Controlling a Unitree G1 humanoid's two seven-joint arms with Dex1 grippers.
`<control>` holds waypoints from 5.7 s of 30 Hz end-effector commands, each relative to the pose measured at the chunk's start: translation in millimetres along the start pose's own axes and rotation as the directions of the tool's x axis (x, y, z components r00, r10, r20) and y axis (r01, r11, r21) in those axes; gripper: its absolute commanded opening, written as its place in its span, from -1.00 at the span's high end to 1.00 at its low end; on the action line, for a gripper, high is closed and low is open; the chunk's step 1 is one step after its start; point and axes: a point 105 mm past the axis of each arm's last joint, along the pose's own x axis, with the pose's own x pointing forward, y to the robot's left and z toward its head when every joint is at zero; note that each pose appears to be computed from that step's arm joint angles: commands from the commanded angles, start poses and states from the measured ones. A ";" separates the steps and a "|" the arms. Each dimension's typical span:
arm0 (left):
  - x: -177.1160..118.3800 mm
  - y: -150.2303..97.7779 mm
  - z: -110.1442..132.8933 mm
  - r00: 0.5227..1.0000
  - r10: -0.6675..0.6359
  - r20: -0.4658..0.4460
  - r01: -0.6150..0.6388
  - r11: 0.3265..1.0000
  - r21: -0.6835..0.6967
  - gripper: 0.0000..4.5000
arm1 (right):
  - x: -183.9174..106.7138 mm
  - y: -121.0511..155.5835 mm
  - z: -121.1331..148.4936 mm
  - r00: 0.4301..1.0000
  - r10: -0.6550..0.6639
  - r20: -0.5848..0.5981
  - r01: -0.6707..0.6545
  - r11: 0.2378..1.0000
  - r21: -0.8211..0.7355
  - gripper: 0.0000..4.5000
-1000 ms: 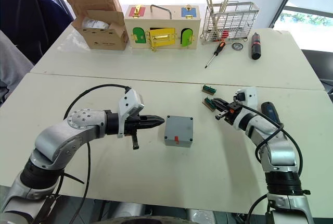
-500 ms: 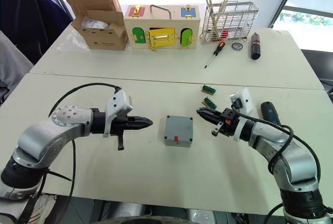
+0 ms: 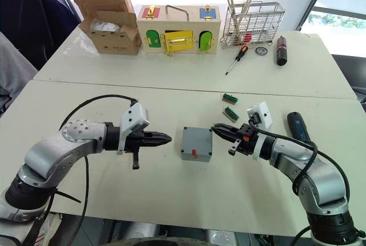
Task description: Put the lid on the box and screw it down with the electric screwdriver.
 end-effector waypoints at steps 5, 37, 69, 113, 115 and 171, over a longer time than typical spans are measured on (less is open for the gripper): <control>0.9 -4.3 8.6 1.000 -0.004 0.023 0.003 0.999 0.040 1.00 | 3.7 8.8 8.4 0.999 0.028 0.037 -0.028 0.999 -0.018 0.98; 5.0 -4.1 6.9 1.000 0.000 0.027 -0.001 0.999 0.040 1.00 | 5.6 5.6 9.8 0.998 0.011 0.064 -0.010 1.000 -0.005 0.98; 5.8 -6.5 3.5 1.000 -0.005 0.019 0.004 0.999 0.038 1.00 | 12.7 -0.3 4.0 0.997 -0.028 0.077 0.029 1.000 -0.010 0.98; 13.3 -4.9 7.3 0.999 -0.021 0.042 0.019 0.999 0.050 1.00 | 7.3 6.7 22.2 0.997 0.007 0.075 -0.001 0.997 -0.081 -0.88; 13.8 -5.0 7.5 0.999 -0.021 0.043 0.019 0.999 0.051 1.00 | 10.4 7.1 22.6 0.997 0.015 0.075 -0.010 0.997 -0.071 -0.88; 11.7 -5.0 5.9 1.000 -0.004 0.030 0.003 0.998 0.057 1.00 | 17.5 -4.4 6.0 0.995 -0.044 0.085 0.043 0.999 0.013 0.97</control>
